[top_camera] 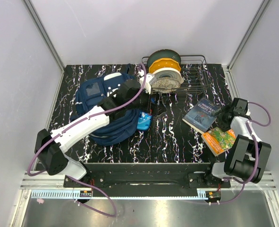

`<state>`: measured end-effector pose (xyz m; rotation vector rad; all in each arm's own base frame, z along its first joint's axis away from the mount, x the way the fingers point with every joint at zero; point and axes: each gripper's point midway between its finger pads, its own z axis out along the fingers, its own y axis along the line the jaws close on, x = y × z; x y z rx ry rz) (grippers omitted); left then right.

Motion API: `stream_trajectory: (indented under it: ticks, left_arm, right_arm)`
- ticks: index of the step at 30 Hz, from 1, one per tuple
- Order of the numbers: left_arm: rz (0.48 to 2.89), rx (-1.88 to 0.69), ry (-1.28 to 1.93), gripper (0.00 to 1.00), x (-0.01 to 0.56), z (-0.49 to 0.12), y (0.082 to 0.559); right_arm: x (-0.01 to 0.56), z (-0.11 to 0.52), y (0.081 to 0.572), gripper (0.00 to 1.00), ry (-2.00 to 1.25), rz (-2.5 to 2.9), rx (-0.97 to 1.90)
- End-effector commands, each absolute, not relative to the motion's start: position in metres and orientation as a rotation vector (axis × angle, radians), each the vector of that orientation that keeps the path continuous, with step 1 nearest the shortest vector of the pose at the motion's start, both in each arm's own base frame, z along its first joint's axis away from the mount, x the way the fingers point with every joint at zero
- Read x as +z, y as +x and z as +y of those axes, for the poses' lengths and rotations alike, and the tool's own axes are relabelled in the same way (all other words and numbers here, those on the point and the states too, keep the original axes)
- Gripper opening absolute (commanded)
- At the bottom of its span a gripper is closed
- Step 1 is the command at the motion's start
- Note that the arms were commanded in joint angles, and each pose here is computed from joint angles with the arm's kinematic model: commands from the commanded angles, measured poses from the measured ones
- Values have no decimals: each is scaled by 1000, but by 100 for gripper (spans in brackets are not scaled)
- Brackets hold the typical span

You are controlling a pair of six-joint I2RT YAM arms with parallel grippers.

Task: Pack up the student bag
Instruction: Adjust the book at the center of the board.

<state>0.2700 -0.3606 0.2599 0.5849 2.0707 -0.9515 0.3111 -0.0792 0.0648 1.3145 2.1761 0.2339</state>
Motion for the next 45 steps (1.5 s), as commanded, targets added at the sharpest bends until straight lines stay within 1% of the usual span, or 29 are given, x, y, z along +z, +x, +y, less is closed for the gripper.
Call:
stream_trajectory:
  ticks: [1, 3, 5, 10, 12, 14, 16, 18, 20, 21, 24, 25, 26, 34, 38, 45]
  left_arm:
    - [1965, -1037, 557, 99, 291, -364, 266]
    - [1967, -1043, 560, 99, 291, -365, 265]
    - [1973, -1053, 563, 99, 289, -366, 264]
    - [1973, -1050, 558, 99, 290, -363, 262]
    - [1968, -1045, 554, 99, 292, -361, 261]
    - [1970, -1032, 554, 99, 291, -358, 261]
    - [1973, -1024, 551, 99, 291, -357, 261]
    - [1971, -1024, 551, 99, 291, -357, 261]
    - [1973, -1024, 551, 99, 290, -357, 261]
    - [1976, -1024, 552, 99, 289, -357, 261]
    - [1978, -1026, 557, 99, 288, -358, 261]
    - [1978, -1026, 557, 99, 288, -358, 261]
    - [1980, -1026, 558, 99, 287, -357, 261]
    - [1990, -1004, 553, 99, 282, -355, 262]
    - [1994, -984, 547, 99, 280, -355, 266]
    - [2019, -935, 549, 99, 269, -356, 275]
  right_arm:
    - [67, -85, 325, 72, 1207, 2154, 239]
    - [59, -81, 327, 70, 1193, 2186, 262]
    - [58, -75, 334, 67, 1150, 2183, 324]
    - [45, -69, 343, 62, 1117, 2196, 384]
    - [35, -69, 343, 56, 1127, 2227, 384]
    - [28, -70, 341, 53, 1144, 2252, 372]
    - [24, -67, 339, 47, 1145, 2266, 382]
    - [22, -64, 336, 43, 1141, 2279, 398]
    - [20, -62, 333, 36, 1134, 2289, 400]
    - [20, -62, 331, 30, 1137, 2289, 397]
    - [17, -59, 328, 11, 1140, 2297, 407]
    - [17, -60, 328, 2, 1139, 2298, 405]
    - [17, -59, 328, 0, 1137, 2300, 408]
    - [34, -42, 329, 0, 1056, 2302, 527]
    - [40, -18, 325, 0, 985, 2351, 615]
    - [46, 25, 310, 0, 870, 2424, 669]
